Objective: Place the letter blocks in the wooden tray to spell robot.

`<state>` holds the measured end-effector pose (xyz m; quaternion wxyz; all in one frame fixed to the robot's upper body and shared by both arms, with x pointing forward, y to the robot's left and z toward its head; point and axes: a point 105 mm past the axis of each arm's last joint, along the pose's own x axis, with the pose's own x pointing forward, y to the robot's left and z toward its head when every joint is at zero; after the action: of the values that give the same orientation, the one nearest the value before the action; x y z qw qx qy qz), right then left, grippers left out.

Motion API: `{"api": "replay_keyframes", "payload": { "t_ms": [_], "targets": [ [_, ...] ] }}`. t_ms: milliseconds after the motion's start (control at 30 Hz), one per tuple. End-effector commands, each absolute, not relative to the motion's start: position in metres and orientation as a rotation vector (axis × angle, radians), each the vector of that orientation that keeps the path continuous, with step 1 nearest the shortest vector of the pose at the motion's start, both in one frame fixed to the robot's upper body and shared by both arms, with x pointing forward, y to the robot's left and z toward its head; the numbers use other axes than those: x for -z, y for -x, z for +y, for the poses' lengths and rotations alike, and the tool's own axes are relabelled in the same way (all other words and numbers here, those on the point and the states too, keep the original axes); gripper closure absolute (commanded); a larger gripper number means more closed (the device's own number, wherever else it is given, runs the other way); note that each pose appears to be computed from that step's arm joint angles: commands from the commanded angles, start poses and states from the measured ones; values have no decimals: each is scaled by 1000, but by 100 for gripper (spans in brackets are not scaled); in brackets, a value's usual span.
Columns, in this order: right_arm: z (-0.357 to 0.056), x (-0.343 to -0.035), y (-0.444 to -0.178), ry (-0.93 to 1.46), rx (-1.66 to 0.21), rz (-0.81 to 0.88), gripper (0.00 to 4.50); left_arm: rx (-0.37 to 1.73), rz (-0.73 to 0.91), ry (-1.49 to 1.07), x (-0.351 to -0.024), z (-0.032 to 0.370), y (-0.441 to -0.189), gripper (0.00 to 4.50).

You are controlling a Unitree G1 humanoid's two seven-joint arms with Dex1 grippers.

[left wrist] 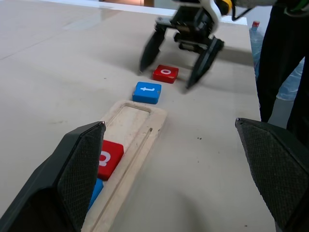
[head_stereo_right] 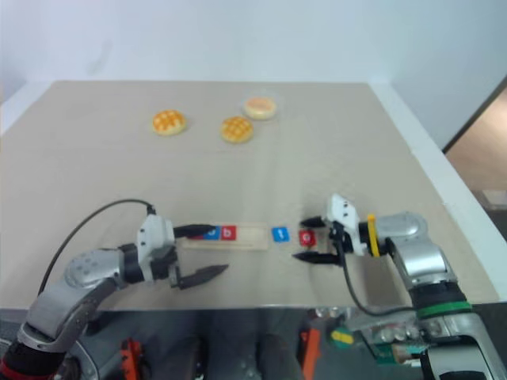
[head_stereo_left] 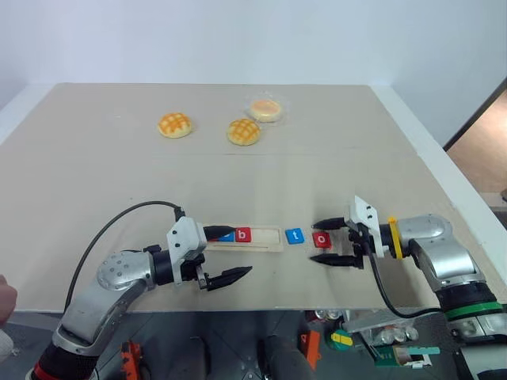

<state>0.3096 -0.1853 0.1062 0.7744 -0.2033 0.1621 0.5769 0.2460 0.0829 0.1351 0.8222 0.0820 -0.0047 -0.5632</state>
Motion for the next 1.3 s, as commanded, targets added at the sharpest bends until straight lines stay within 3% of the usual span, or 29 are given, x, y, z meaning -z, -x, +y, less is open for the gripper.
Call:
{"api": "replay_keyframes", "payload": {
  "t_ms": [33,233,533,633,700,867,1067,1300],
  "targets": [
    [-188,-110,-301,462,-1269,355,26,1202,-68,-208,-147,83,-243,0],
    [-190,-107,-295,434,-1243,410,26,1215,-62,-210,-145,82,-244,0],
    [-199,-96,-297,373,-1030,489,26,1225,-60,-211,-144,81,-246,0],
    [-200,-94,-297,353,-974,504,83,1227,-64,-209,-144,80,-246,0],
    [-197,-95,-295,322,-942,499,172,1229,-68,-205,-144,80,-247,0],
    [-192,-93,-283,291,-902,516,330,1250,-74,-213,-144,79,-246,0],
    [-184,-100,-279,300,-878,480,330,1252,-73,-221,-143,80,-248,0],
    [-158,-160,-312,360,-904,282,330,1113,-62,-190,-142,90,-262,0]
  ]
}}
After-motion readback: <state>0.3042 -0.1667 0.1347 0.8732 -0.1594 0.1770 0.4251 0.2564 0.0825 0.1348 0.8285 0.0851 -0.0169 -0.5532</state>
